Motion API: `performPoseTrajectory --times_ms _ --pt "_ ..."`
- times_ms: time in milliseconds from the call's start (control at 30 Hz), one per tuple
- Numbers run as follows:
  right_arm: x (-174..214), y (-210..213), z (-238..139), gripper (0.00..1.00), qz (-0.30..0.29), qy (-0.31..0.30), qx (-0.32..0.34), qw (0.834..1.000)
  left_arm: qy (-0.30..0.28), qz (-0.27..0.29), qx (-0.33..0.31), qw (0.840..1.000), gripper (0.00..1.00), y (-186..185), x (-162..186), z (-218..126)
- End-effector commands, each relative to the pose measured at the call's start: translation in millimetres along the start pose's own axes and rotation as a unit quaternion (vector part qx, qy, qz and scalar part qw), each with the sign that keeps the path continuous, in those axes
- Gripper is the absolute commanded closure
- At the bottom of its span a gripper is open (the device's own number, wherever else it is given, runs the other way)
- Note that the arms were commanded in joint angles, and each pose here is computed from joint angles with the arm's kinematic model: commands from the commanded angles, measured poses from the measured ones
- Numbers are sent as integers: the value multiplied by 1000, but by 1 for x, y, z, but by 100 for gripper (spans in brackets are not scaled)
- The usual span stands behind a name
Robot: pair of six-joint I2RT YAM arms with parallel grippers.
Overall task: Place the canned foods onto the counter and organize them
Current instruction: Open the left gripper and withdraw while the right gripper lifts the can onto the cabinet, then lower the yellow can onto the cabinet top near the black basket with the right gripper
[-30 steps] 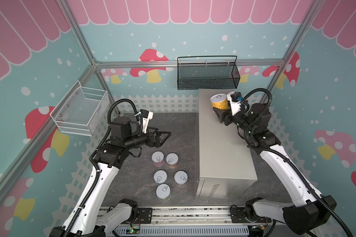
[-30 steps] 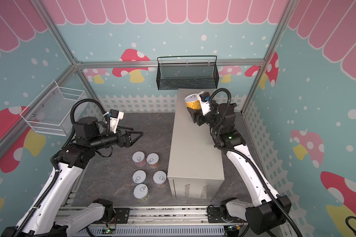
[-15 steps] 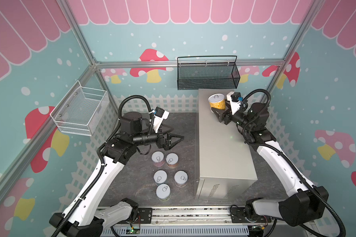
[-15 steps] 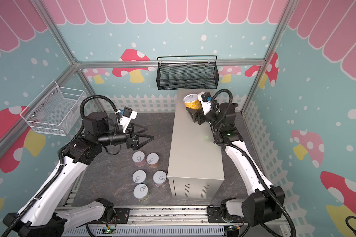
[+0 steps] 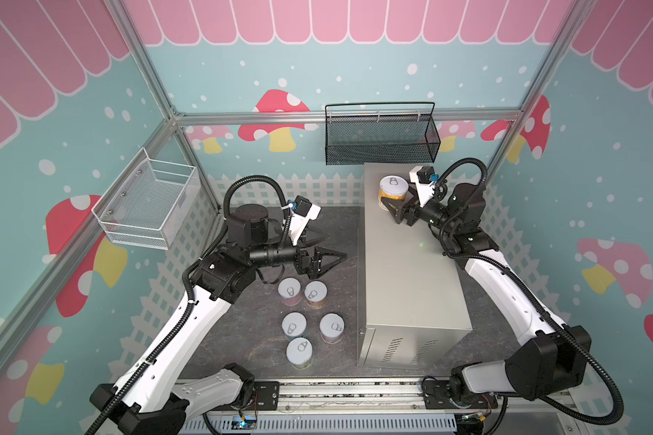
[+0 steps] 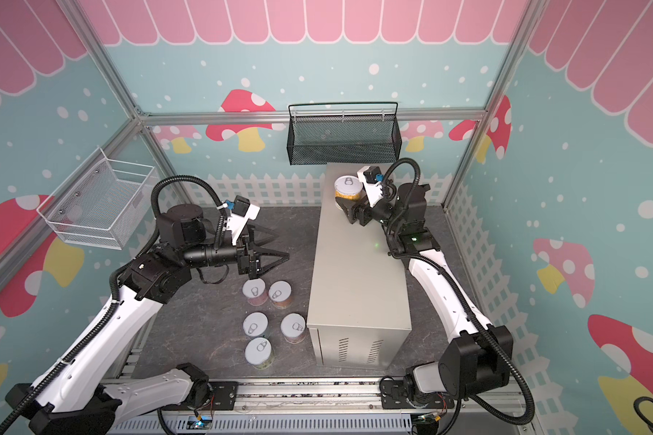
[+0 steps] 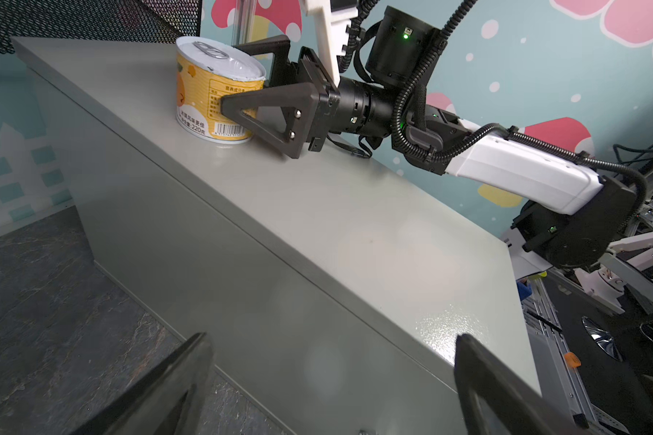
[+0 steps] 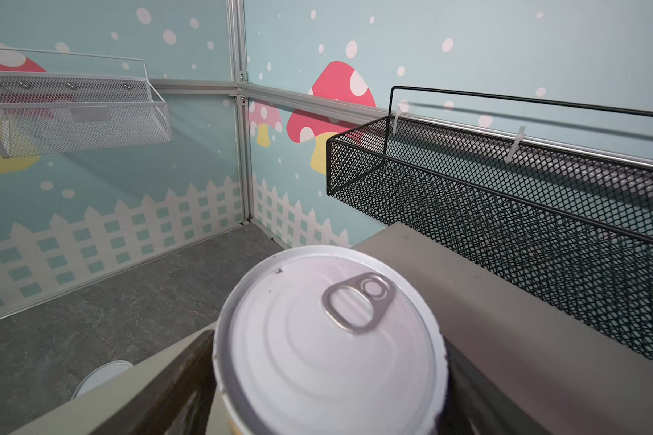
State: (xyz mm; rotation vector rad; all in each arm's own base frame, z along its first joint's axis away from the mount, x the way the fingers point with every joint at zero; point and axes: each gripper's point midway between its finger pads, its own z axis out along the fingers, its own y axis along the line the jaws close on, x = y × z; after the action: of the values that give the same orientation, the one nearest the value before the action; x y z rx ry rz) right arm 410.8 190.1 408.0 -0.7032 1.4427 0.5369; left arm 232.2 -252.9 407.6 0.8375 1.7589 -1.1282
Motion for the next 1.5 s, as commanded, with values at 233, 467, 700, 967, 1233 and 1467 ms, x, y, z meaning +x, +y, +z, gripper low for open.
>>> performPoseTrajectory --times_ms 233,467,700,967,1233,1467 --pt "-30 -6 -8 27 -24 -20 22 999 -7 22 -16 1000 1 1 11 -6" --pt "-26 -23 4 28 -17 -9 45 999 -9 26 -27 999 1 4 12 -9" --pt "-22 -40 32 28 -9 3 42 999 -12 33 -37 999 1 4 12 -12" --pt "-15 -59 62 26 3 18 43 999 -15 37 -44 998 1 5 11 -14" --pt "-7 -73 78 23 6 31 51 998 -17 39 -52 998 1 7 11 -15" --pt "0 -81 87 20 7 39 58 998 -16 40 -58 997 1 10 12 -15"
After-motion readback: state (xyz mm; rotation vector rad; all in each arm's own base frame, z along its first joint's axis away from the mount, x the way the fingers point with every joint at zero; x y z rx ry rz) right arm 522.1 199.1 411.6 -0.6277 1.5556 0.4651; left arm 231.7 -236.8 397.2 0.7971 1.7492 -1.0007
